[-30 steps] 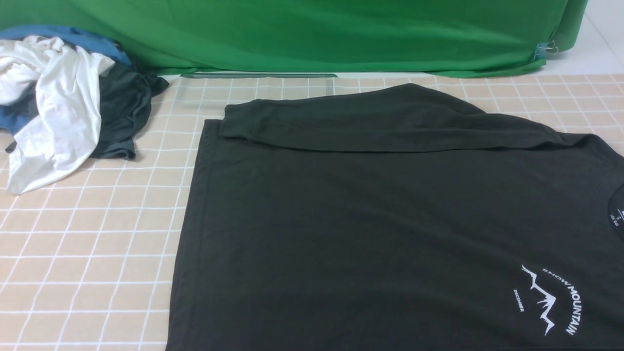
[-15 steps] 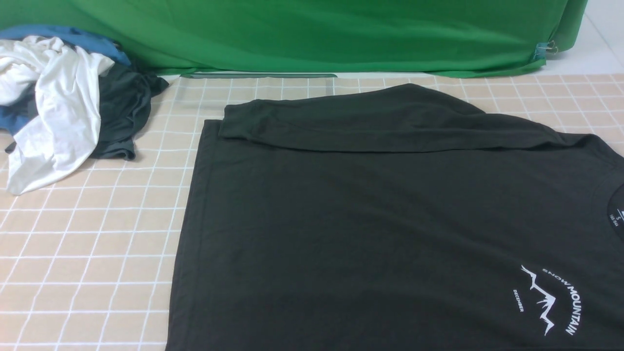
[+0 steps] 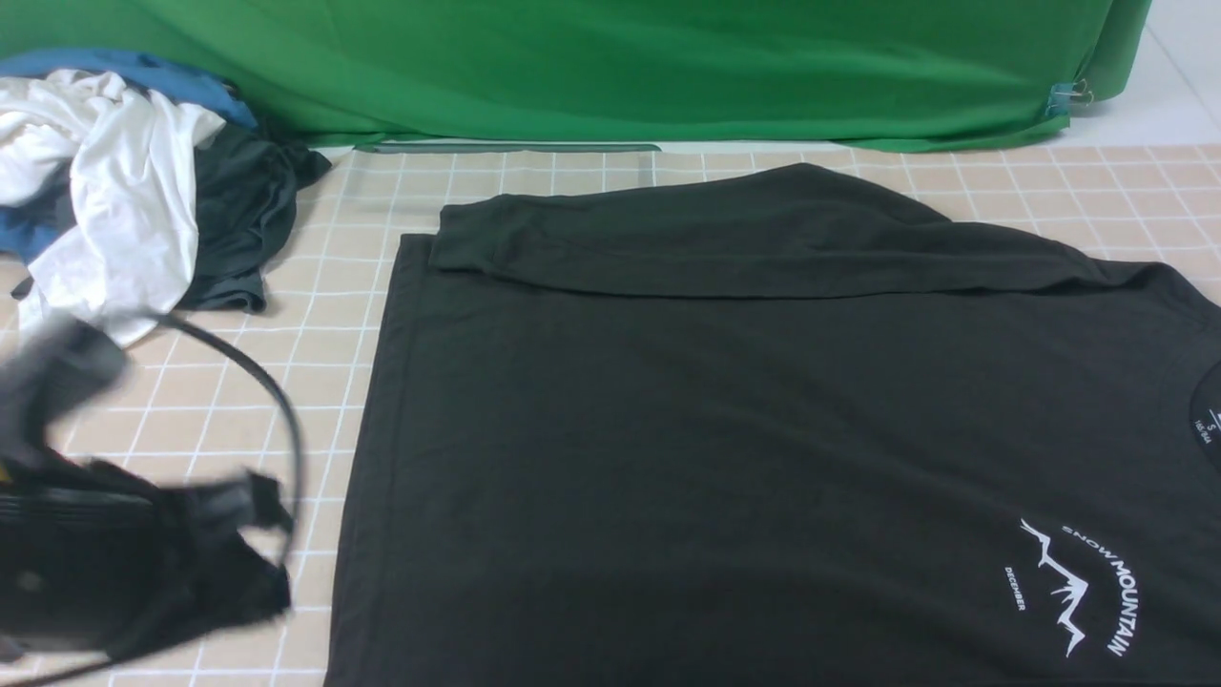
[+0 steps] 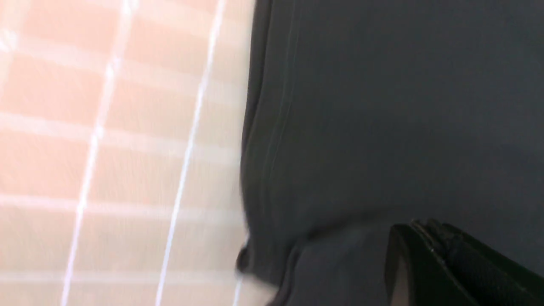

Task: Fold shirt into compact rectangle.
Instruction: 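Grasp the left edge of the dark T-shirt lying flat on the table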

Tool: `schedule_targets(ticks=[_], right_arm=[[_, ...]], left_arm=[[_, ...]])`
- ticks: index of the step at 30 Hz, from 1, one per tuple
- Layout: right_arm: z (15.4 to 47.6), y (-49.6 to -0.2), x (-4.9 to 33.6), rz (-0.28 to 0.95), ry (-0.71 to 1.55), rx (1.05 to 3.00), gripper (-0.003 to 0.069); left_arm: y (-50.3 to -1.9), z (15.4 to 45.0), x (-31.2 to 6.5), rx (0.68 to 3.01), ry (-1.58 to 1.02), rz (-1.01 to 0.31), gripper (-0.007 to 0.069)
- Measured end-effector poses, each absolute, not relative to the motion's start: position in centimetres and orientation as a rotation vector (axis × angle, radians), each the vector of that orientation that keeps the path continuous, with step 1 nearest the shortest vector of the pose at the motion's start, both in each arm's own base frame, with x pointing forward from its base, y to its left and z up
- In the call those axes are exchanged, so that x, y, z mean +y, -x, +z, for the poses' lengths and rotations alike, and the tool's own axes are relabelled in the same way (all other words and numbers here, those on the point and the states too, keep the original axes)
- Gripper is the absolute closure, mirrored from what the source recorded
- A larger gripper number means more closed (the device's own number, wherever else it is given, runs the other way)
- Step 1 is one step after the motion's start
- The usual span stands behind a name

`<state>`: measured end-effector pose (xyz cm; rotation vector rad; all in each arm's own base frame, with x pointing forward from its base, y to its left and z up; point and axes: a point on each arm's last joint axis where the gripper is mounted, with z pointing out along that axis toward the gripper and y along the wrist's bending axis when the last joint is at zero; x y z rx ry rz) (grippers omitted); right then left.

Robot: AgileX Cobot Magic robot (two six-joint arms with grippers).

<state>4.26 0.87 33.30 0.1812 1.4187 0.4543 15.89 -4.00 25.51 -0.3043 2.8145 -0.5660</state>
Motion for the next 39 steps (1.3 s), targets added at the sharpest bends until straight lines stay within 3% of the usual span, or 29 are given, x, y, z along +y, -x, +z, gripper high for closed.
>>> schedule_targets(ticks=[5,9,13,17,25,29,33,37,38,39], right_arm=[[37.4,-7.7,2.2,0.372,0.030,1.752,0.0621],[36.3,-11.1,3.4,0.339,0.168,2.030,0.0621],[34.4,-13.1,4.6,0.406,0.256,2.171,0.0621],[33.5,-13.3,5.2,0.479,0.286,2.183,0.0621],[33.2,-13.4,5.4,0.502,0.302,2.169,0.0621],[33.2,-13.4,5.4,0.503,0.303,2.169,0.0621],[33.2,-13.4,5.4,0.502,0.304,2.168,0.0621],[33.2,-13.4,5.4,0.501,0.306,2.166,0.0620],[33.2,-13.4,5.4,0.500,0.310,2.165,0.0620],[33.2,-13.4,5.4,0.500,0.310,2.164,0.0620]], left_arm=[[-15.1,22.8,-6.6,2.976,0.139,-0.408,0.0614],[-14.3,22.4,-8.0,2.970,0.072,-0.258,0.0614],[-13.8,22.4,-9.7,2.935,-0.081,-0.275,0.0605],[-14.2,21.7,-10.1,2.939,-0.148,-0.217,0.0527],[-16.1,18.9,-11.4,2.971,-0.278,-0.154,0.0255],[-16.5,17.5,-11.8,3.020,-0.298,-0.120,0.0213],[-16.9,16.3,-12.0,3.052,-0.313,-0.093,0.0246],[-16.9,16.2,-12.0,3.058,-0.362,-0.086,0.0393],[-16.8,16.2,-12.1,3.061,-0.378,-0.094,0.0483],[-16.8,16.2,-12.1,3.063,-0.382,-0.095,0.0495]])
